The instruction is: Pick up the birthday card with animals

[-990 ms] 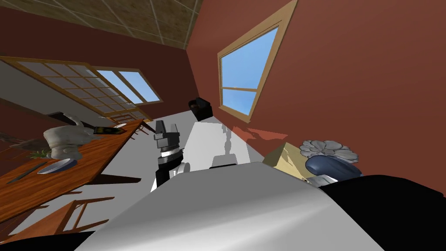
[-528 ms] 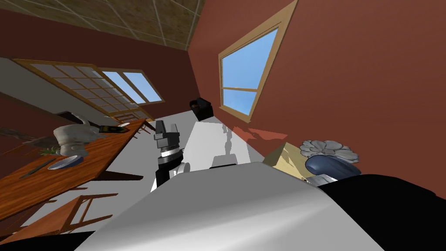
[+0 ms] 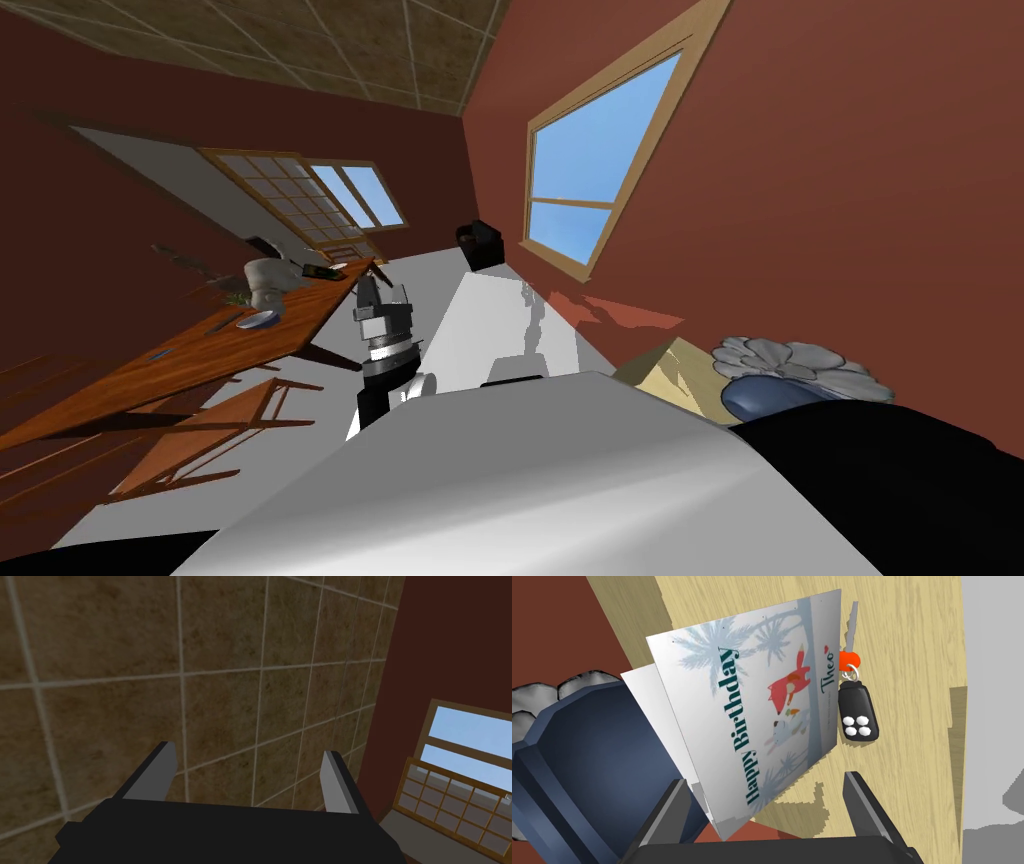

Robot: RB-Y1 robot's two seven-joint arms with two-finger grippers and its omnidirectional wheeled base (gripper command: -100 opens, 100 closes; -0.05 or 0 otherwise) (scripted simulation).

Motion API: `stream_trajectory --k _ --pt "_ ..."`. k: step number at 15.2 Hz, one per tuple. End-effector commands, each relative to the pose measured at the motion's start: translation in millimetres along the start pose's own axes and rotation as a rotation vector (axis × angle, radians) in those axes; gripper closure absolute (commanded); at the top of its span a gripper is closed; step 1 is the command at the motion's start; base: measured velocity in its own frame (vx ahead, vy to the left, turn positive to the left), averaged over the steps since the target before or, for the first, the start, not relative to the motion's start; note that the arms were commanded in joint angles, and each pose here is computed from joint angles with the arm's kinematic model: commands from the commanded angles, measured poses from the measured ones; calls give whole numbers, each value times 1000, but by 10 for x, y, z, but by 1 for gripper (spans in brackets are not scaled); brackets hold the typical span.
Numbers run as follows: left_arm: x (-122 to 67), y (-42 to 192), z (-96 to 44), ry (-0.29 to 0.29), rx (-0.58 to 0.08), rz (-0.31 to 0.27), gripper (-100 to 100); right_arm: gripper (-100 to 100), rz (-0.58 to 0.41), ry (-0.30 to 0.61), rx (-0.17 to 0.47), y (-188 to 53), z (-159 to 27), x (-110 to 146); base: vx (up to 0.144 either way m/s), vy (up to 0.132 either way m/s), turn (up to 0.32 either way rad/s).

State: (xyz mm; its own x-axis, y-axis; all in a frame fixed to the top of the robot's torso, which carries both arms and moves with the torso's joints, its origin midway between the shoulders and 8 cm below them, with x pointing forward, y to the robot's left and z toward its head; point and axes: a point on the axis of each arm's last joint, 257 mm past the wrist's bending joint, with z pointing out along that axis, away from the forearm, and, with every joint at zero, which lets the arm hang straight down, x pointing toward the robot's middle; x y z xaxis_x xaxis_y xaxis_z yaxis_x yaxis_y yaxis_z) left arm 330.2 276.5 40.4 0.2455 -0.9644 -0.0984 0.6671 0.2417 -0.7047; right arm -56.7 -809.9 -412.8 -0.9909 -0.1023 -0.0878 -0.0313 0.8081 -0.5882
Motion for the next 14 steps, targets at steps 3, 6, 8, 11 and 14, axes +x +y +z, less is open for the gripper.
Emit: stream_trajectory --k 3,6,8,11,14 --pt "0 0 0 0 0 0 0 -100 52 36 7 41 -21 184 -89 -8 234" --pt "0 0 0 0 0 0 0 -100 92 57 7 104 -30 305 -151 8 306" --pt "0 0 0 0 0 0 0 -100 135 95 20 110 -66 511 -89 4 121" --pt "0 0 0 0 0 0 0 -100 158 123 28 143 -95 674 -121 12 280" --pt "0 0 0 0 0 0 0 -100 195 152 37 174 -129 836 -131 8 241"
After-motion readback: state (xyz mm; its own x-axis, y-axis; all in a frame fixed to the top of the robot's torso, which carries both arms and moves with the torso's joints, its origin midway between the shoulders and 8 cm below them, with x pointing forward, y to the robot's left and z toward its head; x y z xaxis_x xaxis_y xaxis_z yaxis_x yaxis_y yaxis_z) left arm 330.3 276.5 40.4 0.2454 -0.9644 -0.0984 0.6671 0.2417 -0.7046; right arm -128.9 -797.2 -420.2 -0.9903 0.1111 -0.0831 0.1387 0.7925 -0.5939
